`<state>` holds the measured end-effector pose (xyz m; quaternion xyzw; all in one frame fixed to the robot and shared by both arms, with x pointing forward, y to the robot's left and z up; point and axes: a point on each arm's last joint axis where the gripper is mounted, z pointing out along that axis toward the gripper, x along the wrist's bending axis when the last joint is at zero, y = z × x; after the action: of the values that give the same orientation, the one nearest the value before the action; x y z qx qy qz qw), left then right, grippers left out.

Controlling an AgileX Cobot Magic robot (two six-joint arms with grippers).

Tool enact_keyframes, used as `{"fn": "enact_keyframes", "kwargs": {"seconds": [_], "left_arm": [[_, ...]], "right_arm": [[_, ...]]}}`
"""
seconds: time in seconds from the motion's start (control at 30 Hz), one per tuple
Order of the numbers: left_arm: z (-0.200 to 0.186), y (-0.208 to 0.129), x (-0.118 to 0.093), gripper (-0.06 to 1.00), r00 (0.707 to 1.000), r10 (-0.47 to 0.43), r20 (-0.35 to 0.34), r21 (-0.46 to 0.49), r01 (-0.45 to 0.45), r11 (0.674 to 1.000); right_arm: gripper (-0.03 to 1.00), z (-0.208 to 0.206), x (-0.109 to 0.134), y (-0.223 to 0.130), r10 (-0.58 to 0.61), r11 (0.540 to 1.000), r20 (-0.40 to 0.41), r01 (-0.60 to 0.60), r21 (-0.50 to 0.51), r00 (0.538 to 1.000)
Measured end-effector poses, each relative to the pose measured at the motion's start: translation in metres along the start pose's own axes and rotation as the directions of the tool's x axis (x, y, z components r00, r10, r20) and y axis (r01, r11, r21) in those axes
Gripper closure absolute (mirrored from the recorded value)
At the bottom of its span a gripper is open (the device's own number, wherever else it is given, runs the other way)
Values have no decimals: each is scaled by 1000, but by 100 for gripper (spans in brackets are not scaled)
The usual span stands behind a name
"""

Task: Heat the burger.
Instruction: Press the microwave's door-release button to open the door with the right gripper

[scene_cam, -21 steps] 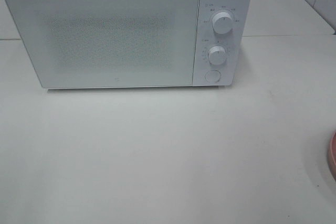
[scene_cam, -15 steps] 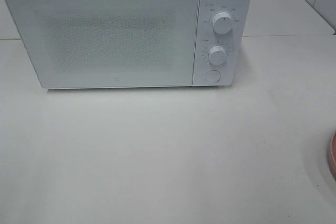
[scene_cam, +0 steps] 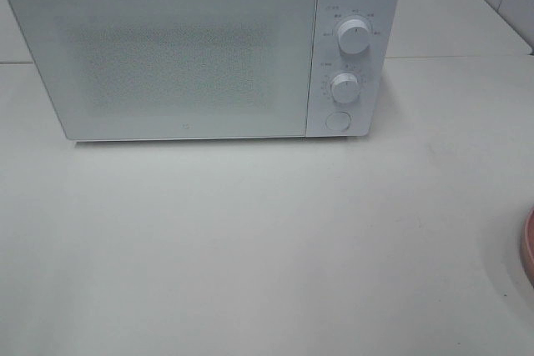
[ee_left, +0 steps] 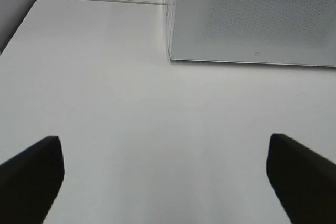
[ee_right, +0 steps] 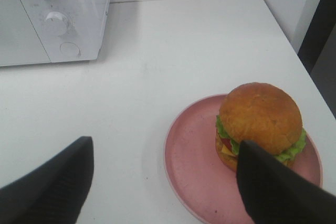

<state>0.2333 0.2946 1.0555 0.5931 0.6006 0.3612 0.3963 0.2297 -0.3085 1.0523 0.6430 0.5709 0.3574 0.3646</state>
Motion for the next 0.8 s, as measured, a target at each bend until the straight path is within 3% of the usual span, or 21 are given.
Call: {"fn": "enact_keyframes", "kwargs": {"seconds": [0.23, 0.8], "left_arm": [[0, 0, 0, -2, 1000, 0, 0, 0, 0, 1000], [0, 0, 0, -2, 1000, 0, 0, 0, 0, 1000]], "right_arm": [[24, -5, 1, 13, 2, 996, -14, -4, -89, 1000], [24, 44, 13, 47, -7, 999, -31, 8, 34, 1000]]}}
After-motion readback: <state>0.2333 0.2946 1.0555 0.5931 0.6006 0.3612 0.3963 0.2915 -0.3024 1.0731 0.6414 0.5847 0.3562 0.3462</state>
